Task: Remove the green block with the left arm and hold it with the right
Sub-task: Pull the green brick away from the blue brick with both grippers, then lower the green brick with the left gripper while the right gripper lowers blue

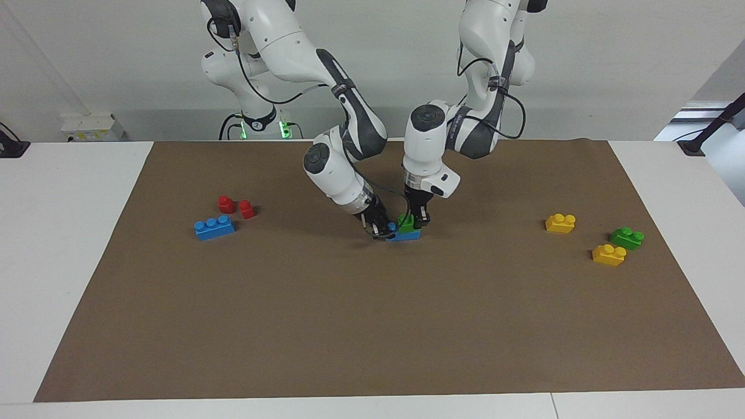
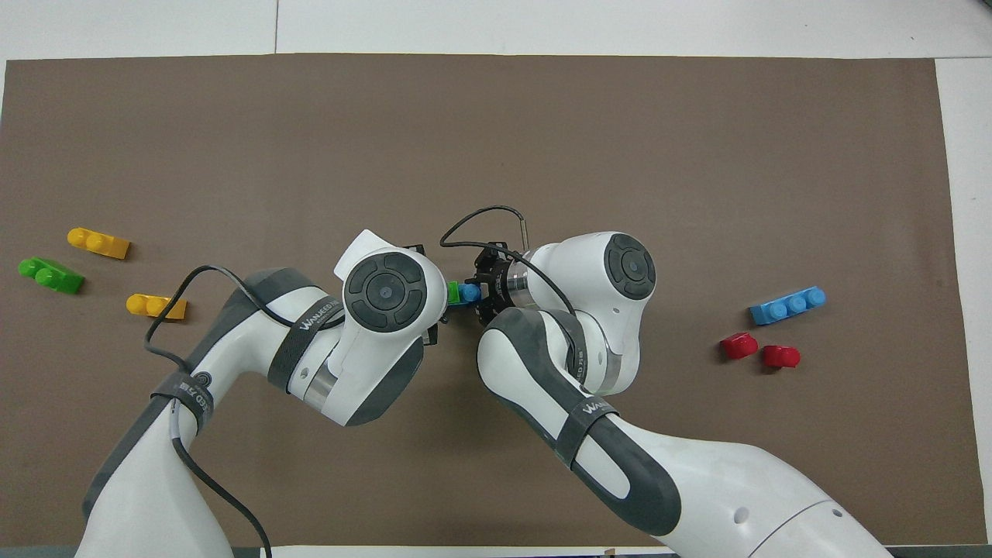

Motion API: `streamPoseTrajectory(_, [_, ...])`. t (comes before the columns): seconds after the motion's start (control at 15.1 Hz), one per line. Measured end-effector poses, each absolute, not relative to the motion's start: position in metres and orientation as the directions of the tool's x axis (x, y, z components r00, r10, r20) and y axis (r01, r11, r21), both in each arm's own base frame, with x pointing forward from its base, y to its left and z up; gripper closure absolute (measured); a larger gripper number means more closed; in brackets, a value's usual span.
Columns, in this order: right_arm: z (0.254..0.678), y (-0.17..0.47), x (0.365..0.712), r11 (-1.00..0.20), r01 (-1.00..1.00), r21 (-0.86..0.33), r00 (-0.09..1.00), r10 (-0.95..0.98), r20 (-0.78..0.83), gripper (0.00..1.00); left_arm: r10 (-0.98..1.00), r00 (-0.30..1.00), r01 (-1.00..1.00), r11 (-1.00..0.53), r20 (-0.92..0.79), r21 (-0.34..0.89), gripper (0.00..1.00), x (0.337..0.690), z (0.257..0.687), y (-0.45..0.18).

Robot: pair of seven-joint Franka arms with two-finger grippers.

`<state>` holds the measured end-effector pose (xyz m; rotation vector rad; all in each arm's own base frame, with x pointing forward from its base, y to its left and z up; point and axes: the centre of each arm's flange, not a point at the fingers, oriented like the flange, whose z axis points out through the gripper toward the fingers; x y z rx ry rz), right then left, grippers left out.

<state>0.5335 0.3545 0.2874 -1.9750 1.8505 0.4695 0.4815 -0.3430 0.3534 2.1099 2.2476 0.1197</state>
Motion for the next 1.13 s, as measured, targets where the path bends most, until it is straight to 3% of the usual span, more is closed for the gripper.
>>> streamPoseTrajectory(0.33, [0.289,0.354,0.535,-0.043,-0.997,-0.069,0.071,-0.866,-0.495,0.66,0.998,-0.068,0.992,0.067,0.002,0.108,0.66,0.483,0.367,-0.342])
streamPoseTrajectory(0.66, [0.288,0.353,0.536,-0.040,-0.997,-0.069,0.069,-0.867,-0.494,0.66,0.999,-0.053,0.990,0.052,0.003,0.128,0.66,0.496,0.431,-0.307])
streamPoseTrajectory(0.93, [0.309,0.327,0.563,-0.030,-0.997,-0.066,0.060,-0.855,-0.514,0.66,0.998,0.055,0.991,-0.058,0.029,0.124,0.66,0.524,0.452,-0.239])
streamPoseTrajectory(1.13, [0.342,0.265,0.598,-0.083,-0.994,-0.074,0.110,-0.848,-0.518,0.66,0.980,0.199,0.975,-0.199,0.010,0.100,0.66,0.549,0.450,-0.174])
